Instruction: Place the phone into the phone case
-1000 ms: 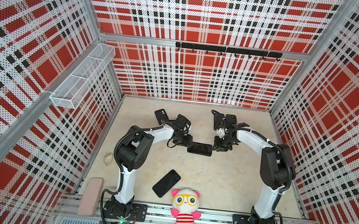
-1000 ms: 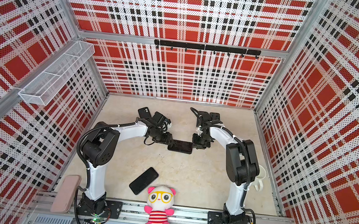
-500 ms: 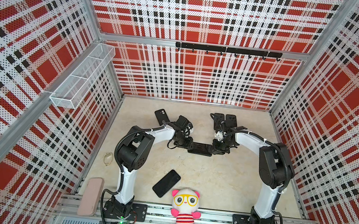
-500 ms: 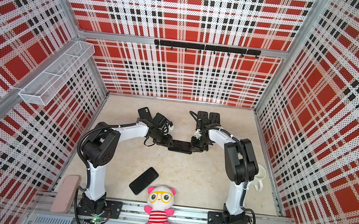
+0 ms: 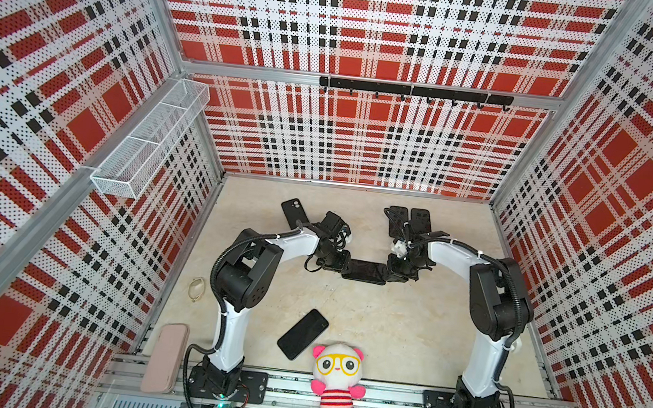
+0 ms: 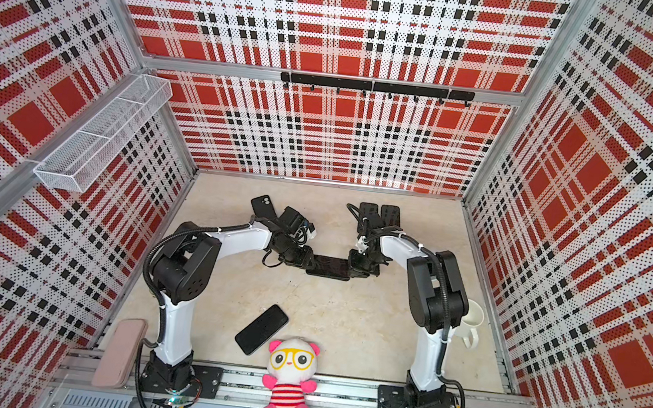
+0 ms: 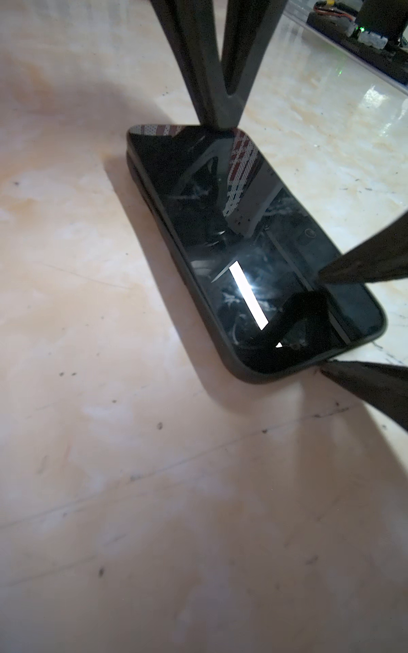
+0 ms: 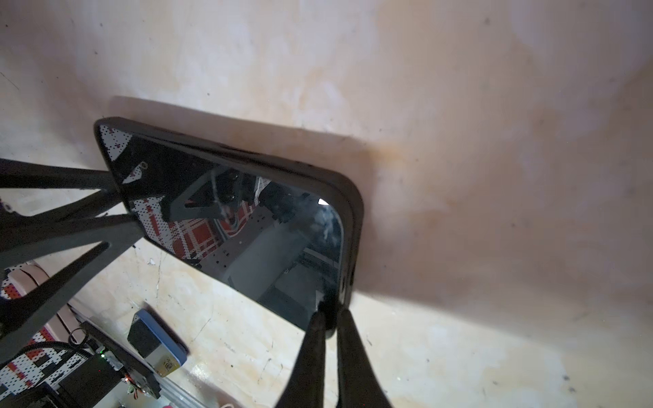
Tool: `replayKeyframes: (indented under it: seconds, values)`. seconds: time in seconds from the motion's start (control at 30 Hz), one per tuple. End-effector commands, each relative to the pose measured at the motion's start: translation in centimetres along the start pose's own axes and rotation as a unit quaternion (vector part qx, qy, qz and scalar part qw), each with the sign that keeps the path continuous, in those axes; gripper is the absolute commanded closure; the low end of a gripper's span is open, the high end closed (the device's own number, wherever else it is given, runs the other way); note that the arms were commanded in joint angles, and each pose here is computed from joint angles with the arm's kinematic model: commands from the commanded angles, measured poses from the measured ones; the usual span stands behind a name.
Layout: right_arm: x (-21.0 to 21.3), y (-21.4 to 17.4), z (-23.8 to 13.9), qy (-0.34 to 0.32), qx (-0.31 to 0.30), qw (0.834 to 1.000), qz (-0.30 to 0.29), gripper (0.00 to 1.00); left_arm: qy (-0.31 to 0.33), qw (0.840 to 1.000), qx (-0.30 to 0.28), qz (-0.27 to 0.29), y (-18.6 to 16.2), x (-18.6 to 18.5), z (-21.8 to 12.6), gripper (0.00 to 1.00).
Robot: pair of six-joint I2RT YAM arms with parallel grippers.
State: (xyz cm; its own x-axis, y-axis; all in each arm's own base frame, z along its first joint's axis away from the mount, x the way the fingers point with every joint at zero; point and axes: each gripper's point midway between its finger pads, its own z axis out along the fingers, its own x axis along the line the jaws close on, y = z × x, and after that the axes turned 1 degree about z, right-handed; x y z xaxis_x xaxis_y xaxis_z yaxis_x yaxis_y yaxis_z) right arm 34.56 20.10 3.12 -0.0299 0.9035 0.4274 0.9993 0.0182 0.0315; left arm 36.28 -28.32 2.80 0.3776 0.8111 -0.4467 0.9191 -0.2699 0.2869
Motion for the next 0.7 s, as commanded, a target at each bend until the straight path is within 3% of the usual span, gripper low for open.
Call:
replayKeyframes:
  seconds: [0.0,0.23,0.67]
  values:
    - [0.9,-2.2,3.3,0.025,0.040,0.999,0.000,0.90,-0.027,1.000,0.008,0.007,0.0,-1.4,0.8,0.61]
    - [-0.3,-6.6,6.9,0.006,0.092,0.996,0.013,0.90,-0.036,0.999,0.019,0.009,-0.7,-1.9,1.5,0.62]
    - [-7.1,-13.4,13.5,-0.094,0.183,0.978,0.023,0.90,-0.042,0.999,0.026,0.007,-1.1,-2.2,2.1,0.63]
